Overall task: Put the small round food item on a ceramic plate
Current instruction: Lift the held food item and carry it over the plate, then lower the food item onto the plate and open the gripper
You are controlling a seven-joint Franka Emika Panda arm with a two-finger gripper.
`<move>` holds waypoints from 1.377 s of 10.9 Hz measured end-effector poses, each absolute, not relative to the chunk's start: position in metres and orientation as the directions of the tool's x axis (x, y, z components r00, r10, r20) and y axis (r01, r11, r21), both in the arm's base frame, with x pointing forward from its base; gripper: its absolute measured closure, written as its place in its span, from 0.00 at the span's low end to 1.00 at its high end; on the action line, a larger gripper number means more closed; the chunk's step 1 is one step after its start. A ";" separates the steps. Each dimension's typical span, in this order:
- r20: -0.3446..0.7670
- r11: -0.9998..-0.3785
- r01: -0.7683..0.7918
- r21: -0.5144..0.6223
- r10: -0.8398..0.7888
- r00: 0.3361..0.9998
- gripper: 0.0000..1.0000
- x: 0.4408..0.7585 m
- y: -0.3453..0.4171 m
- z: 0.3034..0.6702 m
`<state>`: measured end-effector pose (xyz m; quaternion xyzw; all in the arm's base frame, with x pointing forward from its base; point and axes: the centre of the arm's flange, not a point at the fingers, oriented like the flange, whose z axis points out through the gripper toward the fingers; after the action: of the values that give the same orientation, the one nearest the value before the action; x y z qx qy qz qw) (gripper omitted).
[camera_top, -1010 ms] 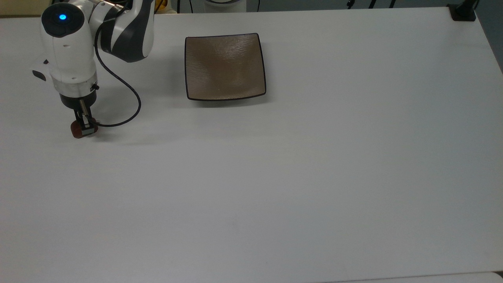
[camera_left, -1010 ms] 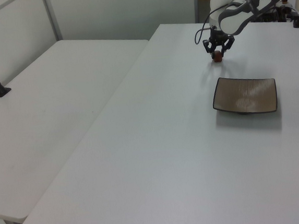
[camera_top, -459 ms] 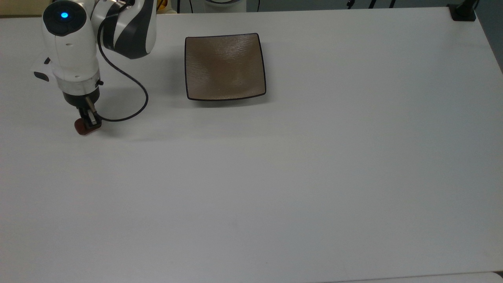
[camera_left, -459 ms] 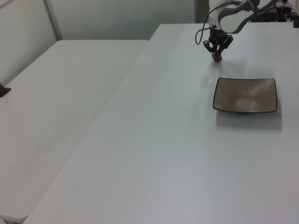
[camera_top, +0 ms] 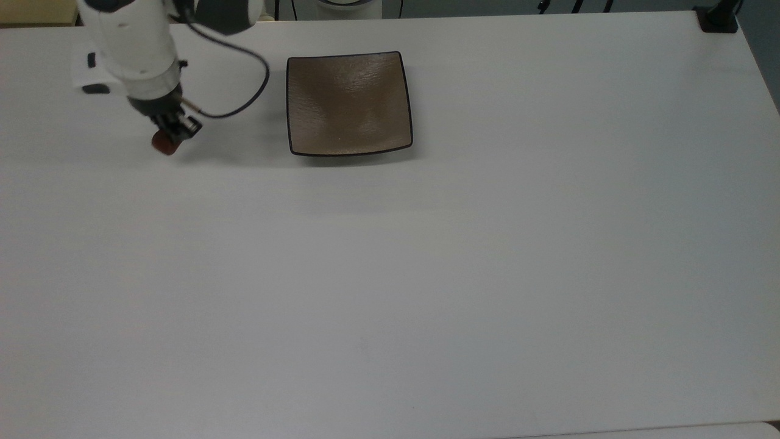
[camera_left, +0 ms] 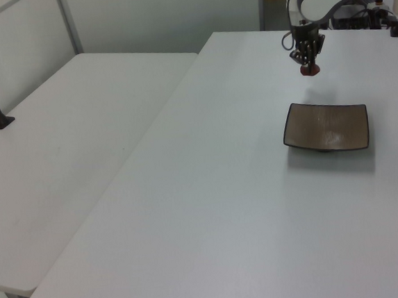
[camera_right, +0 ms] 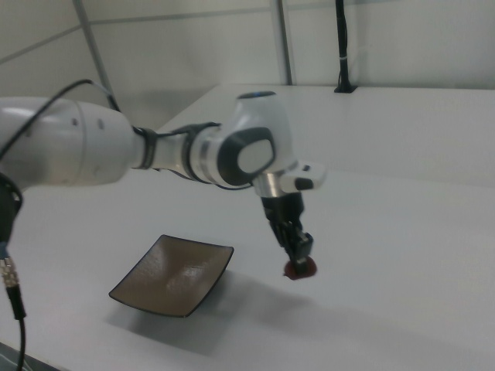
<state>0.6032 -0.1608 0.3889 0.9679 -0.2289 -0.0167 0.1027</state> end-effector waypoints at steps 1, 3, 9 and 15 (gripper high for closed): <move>0.002 -0.898 -0.395 0.194 -0.402 0.915 0.89 0.594 -0.136 0.406; -0.042 -0.932 -0.318 0.172 -0.329 0.943 0.89 0.573 -0.075 0.435; -0.199 -0.985 -0.168 0.035 -0.172 0.965 0.78 0.529 0.066 0.403; -0.220 -0.985 -0.169 0.027 -0.171 0.960 0.00 0.529 0.079 0.393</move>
<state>0.5287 0.0793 0.3931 0.9900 -0.0860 -0.1114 0.0042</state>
